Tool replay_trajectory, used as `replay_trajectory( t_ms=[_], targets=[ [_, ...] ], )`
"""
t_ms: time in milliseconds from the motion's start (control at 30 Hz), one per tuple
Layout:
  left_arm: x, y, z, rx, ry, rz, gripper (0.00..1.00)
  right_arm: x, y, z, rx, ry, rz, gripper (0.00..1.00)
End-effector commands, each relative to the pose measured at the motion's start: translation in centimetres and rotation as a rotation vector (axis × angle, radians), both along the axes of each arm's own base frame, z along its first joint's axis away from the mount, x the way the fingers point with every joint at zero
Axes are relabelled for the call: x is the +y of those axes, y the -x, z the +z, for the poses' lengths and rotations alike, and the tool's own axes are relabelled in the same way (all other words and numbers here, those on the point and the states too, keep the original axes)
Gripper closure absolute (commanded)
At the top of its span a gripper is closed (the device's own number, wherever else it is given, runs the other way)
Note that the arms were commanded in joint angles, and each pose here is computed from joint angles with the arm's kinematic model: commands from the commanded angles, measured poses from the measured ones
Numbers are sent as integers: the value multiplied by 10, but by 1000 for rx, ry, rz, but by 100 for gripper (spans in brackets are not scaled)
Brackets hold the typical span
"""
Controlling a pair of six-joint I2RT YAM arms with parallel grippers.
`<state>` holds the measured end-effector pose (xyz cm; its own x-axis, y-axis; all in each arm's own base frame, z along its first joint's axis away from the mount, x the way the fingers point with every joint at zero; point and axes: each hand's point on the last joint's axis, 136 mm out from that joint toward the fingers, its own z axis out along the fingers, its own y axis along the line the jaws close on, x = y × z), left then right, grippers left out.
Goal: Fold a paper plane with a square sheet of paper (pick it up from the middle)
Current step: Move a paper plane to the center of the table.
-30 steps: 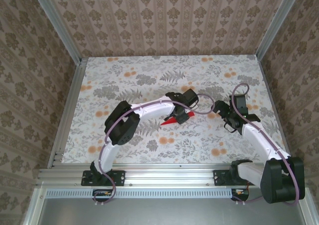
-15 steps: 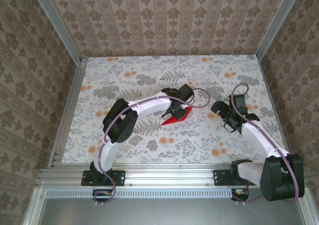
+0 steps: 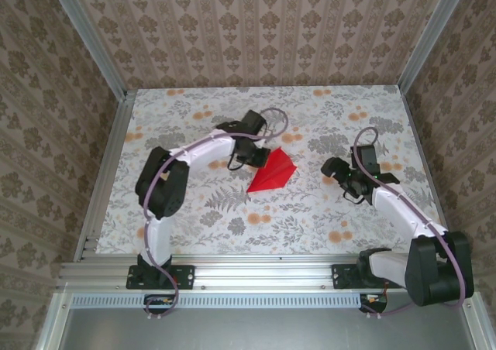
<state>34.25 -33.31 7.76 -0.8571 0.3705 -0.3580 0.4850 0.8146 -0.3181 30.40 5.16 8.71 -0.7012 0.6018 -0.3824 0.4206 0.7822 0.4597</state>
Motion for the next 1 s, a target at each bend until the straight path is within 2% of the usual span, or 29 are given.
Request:
replay_trajectory(
  t_ms=[0,200,300,667,867,967],
  targets=[
    [-3,2,22,90,190,145,100,29,-10,13,-42,-14,108,13],
    [19,-7,29,106,355,310,100,85,-16,18,-62,13,253,15],
    [28,-8,31,93,399,368,100,108,-20,17,-62,21,305,17],
    [43,5,-5,169,452,467,100,199,-33,7,-81,-45,506,37],
    [48,10,-19,201,440,468,100,221,-41,0,-74,-78,562,50],
    [50,12,-24,210,437,471,100,227,-43,-6,-58,-90,577,52]
  ],
)
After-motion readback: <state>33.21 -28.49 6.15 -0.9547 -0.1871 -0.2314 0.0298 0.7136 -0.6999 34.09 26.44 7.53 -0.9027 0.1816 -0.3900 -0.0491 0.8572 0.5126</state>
